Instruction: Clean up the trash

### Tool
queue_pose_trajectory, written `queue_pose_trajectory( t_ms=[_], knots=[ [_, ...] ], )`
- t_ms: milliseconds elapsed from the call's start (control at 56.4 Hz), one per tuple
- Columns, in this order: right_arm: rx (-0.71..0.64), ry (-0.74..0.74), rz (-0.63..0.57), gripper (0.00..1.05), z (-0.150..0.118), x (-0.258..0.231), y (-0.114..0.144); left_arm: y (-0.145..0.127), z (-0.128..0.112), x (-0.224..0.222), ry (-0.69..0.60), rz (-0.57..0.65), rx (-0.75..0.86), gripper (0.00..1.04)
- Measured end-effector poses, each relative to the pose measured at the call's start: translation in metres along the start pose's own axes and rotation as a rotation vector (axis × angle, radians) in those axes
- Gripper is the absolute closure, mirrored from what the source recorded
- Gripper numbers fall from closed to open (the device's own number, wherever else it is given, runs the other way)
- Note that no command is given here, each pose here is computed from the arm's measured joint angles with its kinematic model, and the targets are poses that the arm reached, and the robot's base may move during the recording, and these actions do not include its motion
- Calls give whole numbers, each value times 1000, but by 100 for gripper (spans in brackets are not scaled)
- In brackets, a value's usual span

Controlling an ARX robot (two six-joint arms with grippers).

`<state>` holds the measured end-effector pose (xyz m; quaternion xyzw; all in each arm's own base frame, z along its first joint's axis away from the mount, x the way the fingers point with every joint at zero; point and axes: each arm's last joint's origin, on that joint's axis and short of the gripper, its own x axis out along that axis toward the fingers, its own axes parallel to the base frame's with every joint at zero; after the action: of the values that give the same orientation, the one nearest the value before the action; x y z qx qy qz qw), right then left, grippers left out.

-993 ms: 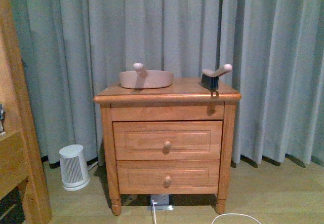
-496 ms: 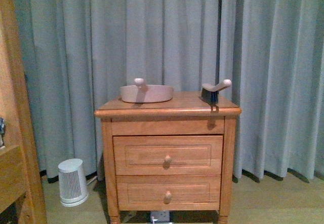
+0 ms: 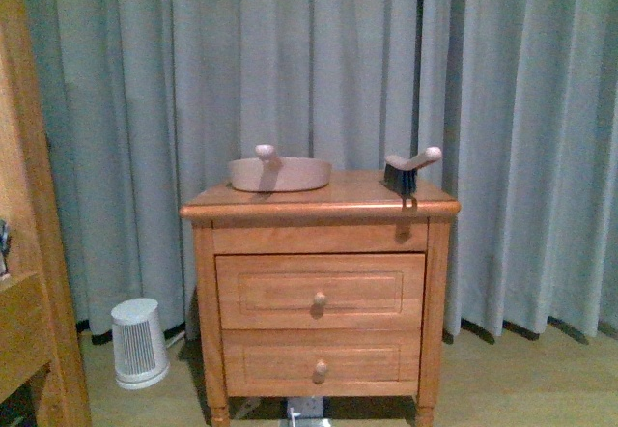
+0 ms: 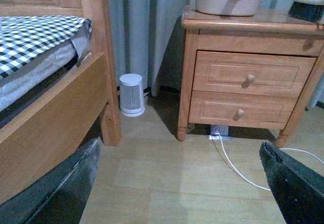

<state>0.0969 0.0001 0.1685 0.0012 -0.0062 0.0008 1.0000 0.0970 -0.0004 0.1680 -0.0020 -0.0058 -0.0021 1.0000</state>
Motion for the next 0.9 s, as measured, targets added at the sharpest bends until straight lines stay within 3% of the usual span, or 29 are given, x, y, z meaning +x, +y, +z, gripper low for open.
queue_pose_trajectory(
  t_ms=[904],
  knots=[
    [0, 0, 0, 7, 0, 0, 0, 0, 0, 0, 0, 0, 0, 8]
  ],
)
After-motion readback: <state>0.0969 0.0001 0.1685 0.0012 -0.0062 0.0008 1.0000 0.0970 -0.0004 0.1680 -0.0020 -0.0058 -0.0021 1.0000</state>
